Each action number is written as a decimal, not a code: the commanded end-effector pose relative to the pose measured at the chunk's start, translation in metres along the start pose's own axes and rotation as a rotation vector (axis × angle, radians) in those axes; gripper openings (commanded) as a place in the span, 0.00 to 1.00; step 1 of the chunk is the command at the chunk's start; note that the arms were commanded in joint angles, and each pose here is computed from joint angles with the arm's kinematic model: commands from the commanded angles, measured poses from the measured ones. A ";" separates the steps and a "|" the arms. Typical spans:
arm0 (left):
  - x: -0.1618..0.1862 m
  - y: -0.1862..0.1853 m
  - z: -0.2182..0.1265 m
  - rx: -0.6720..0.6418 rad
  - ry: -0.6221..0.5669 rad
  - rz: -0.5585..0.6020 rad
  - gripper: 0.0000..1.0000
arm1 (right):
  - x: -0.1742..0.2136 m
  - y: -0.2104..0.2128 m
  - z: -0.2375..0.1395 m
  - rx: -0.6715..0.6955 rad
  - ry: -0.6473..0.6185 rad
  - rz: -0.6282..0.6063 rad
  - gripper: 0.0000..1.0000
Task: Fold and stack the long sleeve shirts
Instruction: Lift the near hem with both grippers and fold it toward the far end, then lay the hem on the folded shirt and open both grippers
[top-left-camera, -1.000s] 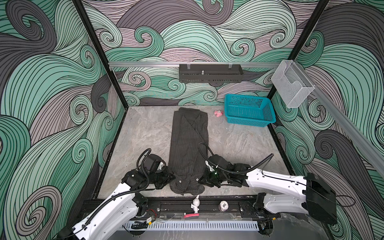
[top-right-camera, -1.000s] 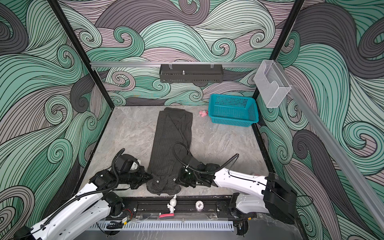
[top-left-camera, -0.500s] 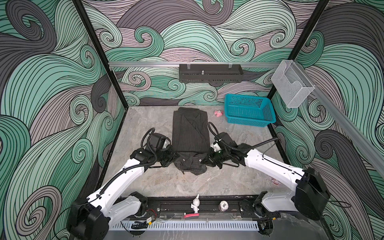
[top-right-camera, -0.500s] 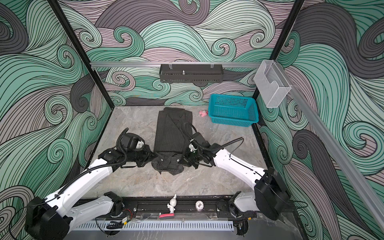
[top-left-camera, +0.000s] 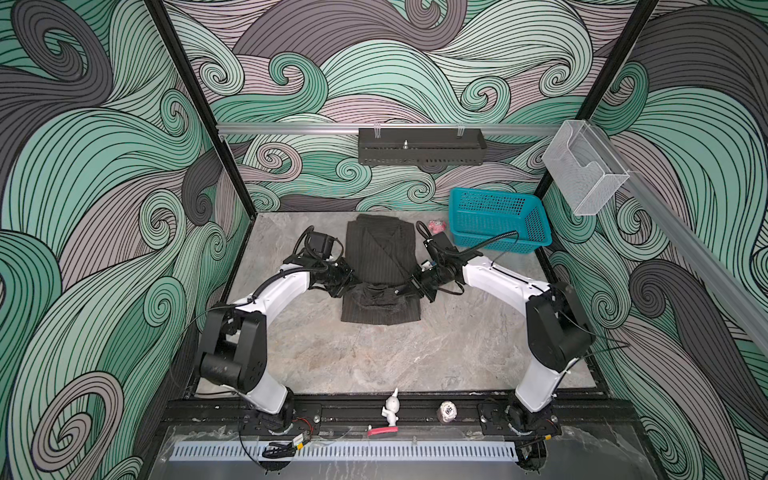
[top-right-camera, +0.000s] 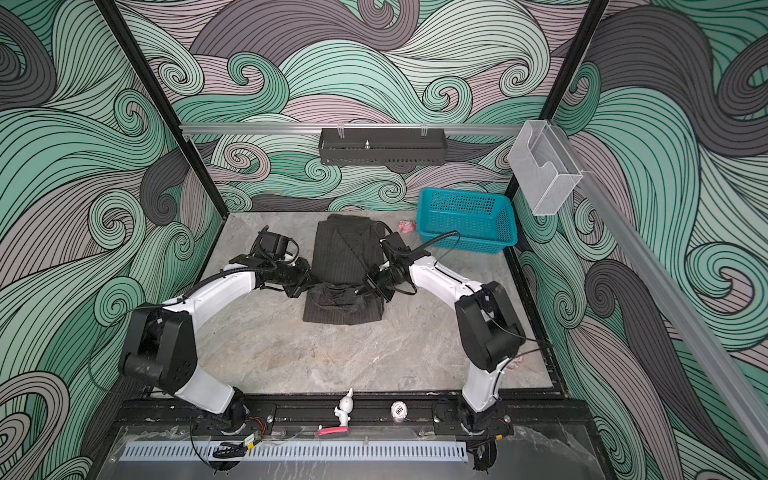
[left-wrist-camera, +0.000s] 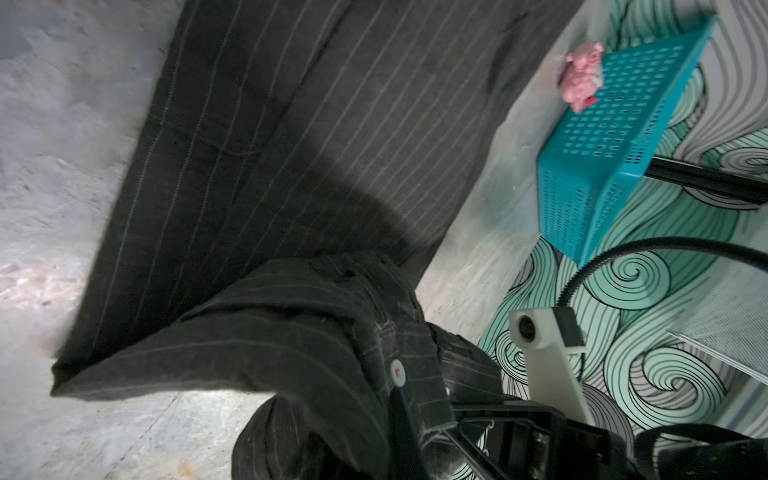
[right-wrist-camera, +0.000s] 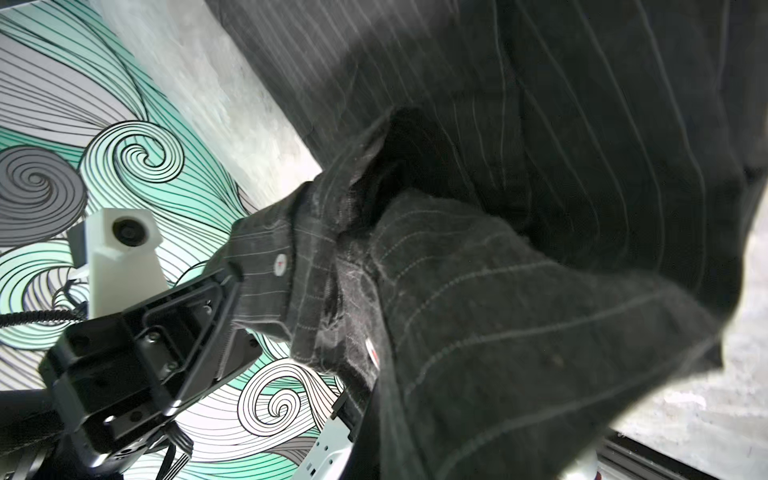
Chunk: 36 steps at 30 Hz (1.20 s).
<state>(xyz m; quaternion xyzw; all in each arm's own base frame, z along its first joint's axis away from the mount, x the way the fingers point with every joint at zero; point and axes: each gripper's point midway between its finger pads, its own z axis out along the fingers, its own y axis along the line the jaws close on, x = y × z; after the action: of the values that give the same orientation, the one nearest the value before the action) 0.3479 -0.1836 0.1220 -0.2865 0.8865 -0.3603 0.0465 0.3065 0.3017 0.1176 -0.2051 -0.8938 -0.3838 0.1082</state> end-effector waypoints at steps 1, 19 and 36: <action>-0.019 -0.016 -0.006 0.036 -0.024 0.031 0.00 | -0.013 0.004 0.001 -0.008 0.033 0.001 0.09; -0.067 0.004 0.033 -0.034 0.008 -0.032 0.00 | -0.092 -0.005 0.027 -0.005 0.027 0.080 0.13; -0.087 -0.067 -0.041 0.126 -0.128 0.122 0.61 | -0.106 0.025 -0.040 -0.040 -0.178 -0.125 0.63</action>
<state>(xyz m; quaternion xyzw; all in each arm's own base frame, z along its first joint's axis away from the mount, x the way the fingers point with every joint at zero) 0.4330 -0.1580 0.1139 -0.2948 0.8795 -0.3676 0.0666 0.4038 0.2673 0.0785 -0.2251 -0.8909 -0.3871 0.0756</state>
